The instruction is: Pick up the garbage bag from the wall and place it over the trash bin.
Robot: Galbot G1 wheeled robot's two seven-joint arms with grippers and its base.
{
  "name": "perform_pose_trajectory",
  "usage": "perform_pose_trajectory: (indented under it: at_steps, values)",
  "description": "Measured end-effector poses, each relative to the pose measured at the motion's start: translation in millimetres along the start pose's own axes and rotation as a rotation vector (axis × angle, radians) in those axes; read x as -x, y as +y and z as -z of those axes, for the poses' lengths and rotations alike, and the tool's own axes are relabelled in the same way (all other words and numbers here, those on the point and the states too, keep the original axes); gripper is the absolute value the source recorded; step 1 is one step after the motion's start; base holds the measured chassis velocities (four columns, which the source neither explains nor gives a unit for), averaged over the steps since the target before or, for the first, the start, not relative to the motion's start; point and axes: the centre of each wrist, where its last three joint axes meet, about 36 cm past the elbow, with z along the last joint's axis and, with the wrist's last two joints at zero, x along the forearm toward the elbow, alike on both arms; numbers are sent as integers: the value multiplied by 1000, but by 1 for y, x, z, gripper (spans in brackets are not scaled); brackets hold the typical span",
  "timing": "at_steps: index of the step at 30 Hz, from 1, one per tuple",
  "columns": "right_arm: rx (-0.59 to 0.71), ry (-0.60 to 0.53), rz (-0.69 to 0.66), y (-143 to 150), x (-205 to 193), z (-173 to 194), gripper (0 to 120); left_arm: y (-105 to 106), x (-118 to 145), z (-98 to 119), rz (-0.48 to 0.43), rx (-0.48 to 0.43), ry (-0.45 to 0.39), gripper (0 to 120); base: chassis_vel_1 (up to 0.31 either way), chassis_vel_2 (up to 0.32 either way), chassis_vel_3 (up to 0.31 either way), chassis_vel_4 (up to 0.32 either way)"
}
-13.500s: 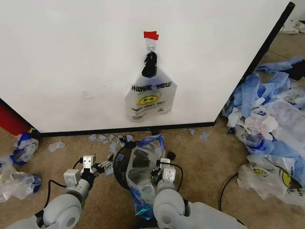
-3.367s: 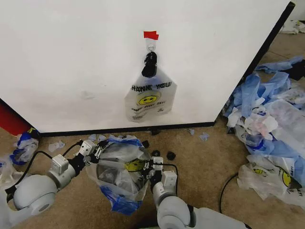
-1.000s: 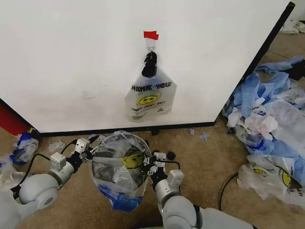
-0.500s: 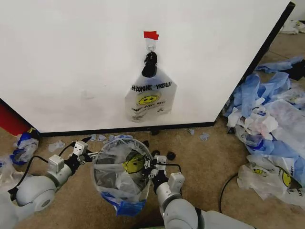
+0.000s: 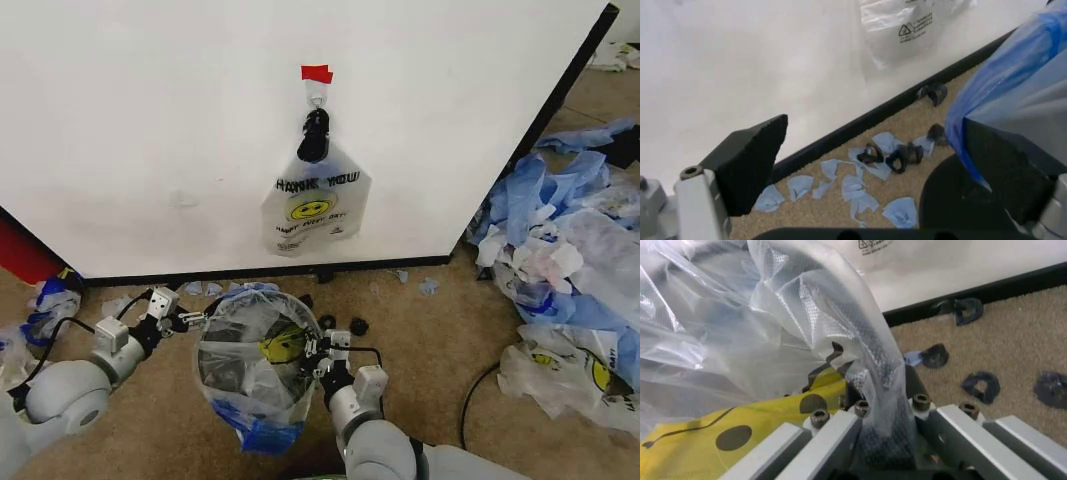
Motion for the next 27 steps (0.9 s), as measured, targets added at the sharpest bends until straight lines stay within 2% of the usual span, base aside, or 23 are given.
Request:
perform_pose_trajectory:
  at_steps: [12,27]
  values:
    - [-5,-5,-22,-6,2,-1,0,10,-8,4,5,38,15,97,0,0,0,0]
    - [-9,-16,-37,-10,9,0,0,11,-13,21,-12,55,12,97,0,0,0,0]
